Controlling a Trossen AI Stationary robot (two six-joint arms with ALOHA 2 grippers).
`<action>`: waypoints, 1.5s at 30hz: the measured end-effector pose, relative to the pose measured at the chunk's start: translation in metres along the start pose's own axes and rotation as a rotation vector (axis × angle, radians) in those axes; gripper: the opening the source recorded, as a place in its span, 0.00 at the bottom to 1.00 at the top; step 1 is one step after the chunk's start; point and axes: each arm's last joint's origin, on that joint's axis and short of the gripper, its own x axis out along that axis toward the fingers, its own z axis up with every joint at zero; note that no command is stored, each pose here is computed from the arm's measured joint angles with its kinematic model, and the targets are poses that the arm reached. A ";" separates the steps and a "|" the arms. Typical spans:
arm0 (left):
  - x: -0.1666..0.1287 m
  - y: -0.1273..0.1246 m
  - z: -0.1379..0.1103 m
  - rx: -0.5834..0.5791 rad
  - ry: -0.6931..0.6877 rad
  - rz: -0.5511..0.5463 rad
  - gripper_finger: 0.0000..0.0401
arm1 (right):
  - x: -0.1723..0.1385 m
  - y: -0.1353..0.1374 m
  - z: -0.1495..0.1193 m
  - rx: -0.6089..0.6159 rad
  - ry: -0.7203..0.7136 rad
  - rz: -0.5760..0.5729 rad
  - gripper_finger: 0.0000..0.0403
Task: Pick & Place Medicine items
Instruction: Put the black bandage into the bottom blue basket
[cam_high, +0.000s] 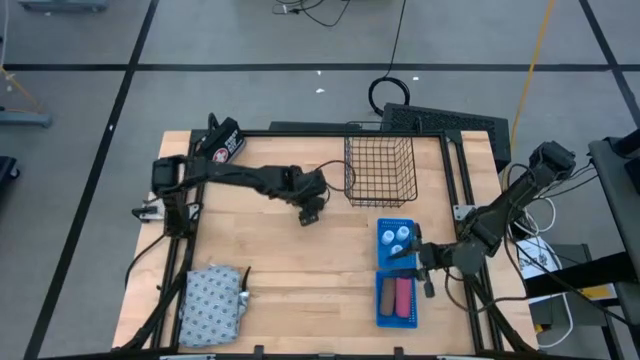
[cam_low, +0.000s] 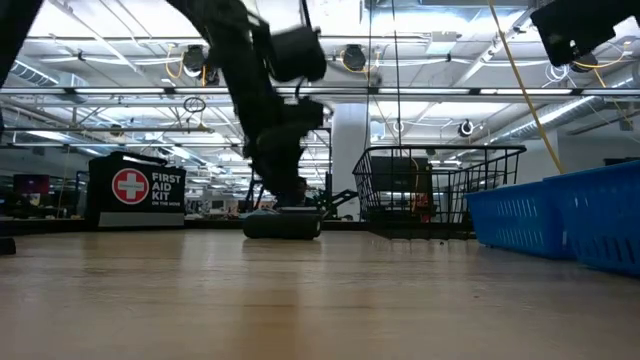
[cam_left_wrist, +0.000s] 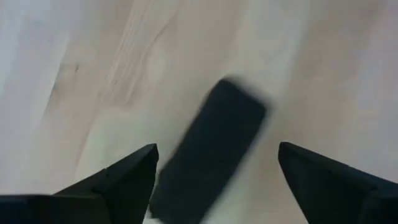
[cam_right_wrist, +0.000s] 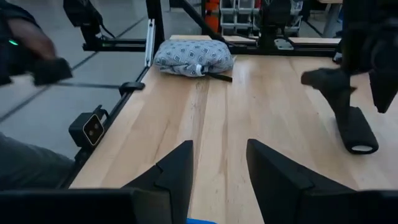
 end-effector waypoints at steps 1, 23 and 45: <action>0.006 0.006 -0.002 0.014 0.027 0.006 0.86 | -0.002 -0.002 -0.003 0.004 -0.007 0.002 0.34; 0.039 0.019 -0.018 -0.047 0.214 -0.055 0.64 | -0.013 -0.014 -0.017 0.017 -0.054 0.009 0.32; -0.029 -0.094 0.009 0.060 -0.238 -0.462 0.42 | -0.009 -0.009 -0.006 0.072 -0.170 0.037 0.32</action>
